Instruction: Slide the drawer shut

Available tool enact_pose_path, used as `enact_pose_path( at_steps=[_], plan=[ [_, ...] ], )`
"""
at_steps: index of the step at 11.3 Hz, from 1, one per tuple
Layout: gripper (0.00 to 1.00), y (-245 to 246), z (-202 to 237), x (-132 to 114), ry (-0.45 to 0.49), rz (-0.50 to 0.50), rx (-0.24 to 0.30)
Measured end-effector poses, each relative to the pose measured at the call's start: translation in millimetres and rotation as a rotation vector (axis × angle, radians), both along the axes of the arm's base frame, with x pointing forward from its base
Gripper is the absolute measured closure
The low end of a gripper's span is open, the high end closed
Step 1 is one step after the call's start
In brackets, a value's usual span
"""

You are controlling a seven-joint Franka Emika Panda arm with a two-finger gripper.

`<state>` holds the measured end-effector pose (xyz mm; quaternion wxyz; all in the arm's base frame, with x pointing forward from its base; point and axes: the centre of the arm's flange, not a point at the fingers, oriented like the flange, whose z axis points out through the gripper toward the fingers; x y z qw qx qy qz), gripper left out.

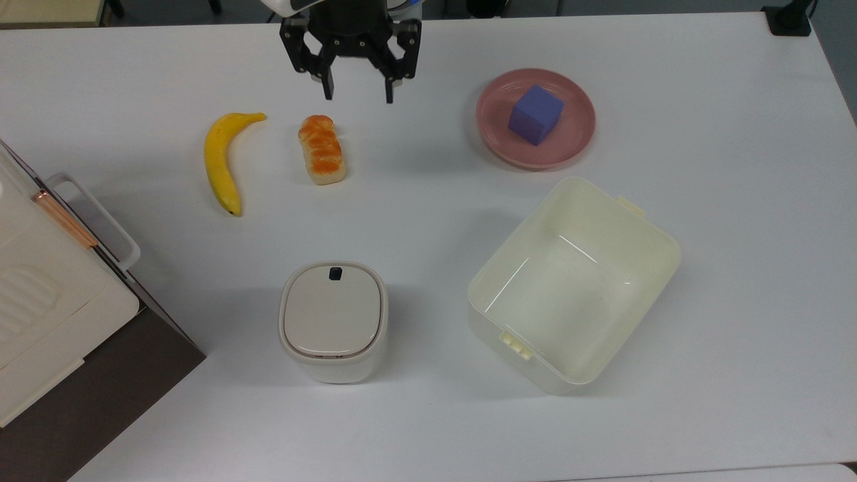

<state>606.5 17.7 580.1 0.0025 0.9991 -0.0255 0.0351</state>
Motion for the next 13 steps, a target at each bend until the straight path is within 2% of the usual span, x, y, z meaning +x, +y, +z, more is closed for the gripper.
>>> enact_pose_path(
  at_steps=[1,2,4,6,8,11,13],
  plan=[
    [0.07,0.3,4.9,-2.8,-0.004,0.013,-0.006],
    [0.00,0.9,9.7,-6.7,0.000,0.031,-0.011],
    [0.00,0.8,15.4,-16.5,0.034,0.089,-0.055],
    [0.00,-2.0,15.3,-19.3,0.053,0.099,-0.067],
    [0.00,-6.9,15.0,-19.3,0.054,0.091,-0.067],
    [0.00,-21.9,16.8,-19.7,0.050,0.057,-0.021],
    [0.00,-23.1,19.8,-20.8,0.044,0.055,-0.018]
  ],
)
